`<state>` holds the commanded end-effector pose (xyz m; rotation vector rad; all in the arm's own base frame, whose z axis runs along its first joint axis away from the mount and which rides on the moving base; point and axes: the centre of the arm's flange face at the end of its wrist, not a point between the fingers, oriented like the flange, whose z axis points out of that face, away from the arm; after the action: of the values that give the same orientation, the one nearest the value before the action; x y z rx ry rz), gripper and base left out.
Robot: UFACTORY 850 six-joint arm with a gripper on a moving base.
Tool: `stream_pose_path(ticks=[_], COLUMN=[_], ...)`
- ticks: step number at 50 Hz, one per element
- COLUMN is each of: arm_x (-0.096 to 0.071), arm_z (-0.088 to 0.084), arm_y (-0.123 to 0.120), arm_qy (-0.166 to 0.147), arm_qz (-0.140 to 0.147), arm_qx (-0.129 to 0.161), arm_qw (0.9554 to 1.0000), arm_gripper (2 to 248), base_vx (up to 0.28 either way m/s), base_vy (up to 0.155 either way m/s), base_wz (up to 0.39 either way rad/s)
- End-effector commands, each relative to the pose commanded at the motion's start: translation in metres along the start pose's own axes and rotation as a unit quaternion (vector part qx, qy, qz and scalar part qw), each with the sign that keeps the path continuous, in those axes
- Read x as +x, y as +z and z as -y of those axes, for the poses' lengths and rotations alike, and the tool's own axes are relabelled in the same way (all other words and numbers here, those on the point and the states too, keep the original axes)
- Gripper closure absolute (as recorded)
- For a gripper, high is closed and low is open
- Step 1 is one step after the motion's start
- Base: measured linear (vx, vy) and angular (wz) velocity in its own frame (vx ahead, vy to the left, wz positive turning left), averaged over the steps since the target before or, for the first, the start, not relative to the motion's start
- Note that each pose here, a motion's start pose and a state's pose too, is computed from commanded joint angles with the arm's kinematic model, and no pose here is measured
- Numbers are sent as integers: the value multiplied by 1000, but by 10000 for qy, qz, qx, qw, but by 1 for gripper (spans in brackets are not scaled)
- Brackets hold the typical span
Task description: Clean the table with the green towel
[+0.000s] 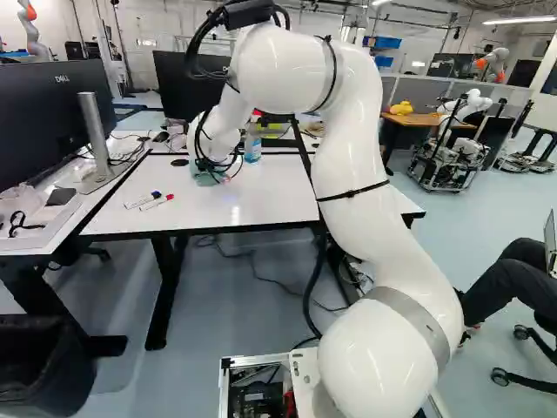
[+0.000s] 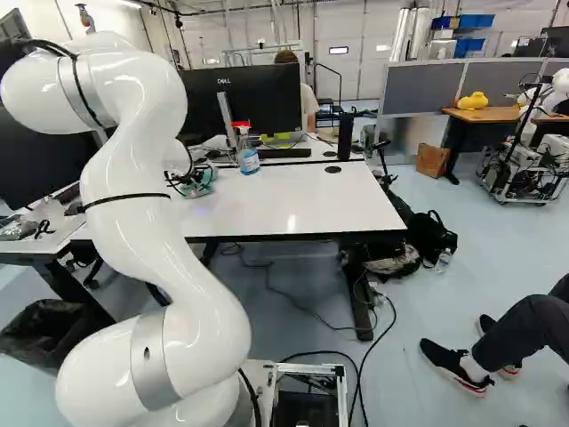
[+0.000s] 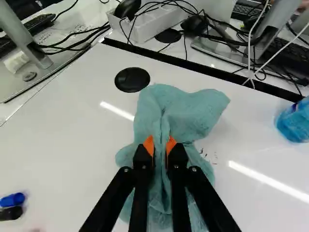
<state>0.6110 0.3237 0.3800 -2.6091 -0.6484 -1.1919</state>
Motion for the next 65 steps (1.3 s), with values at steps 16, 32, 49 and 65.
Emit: stream_pose_path(ticks=[16, 32, 49, 65], arm_x=[-11, -26, -38, -45], arm_z=[21, 32, 15, -11], arm_y=[-16, -39, -56, -66], arm_qy=[-105, -165, -80, 58], arm_qz=[84, 192, 276, 319], arm_qx=[119, 183, 87, -63], arm_qw=[9998, 9995, 9995, 9995], arm_gripper=[202, 202, 202, 202], base_vx=[0, 0, 0, 0], base_vy=[0, 0, 0, 0], base_wz=[0, 0, 0, 0])
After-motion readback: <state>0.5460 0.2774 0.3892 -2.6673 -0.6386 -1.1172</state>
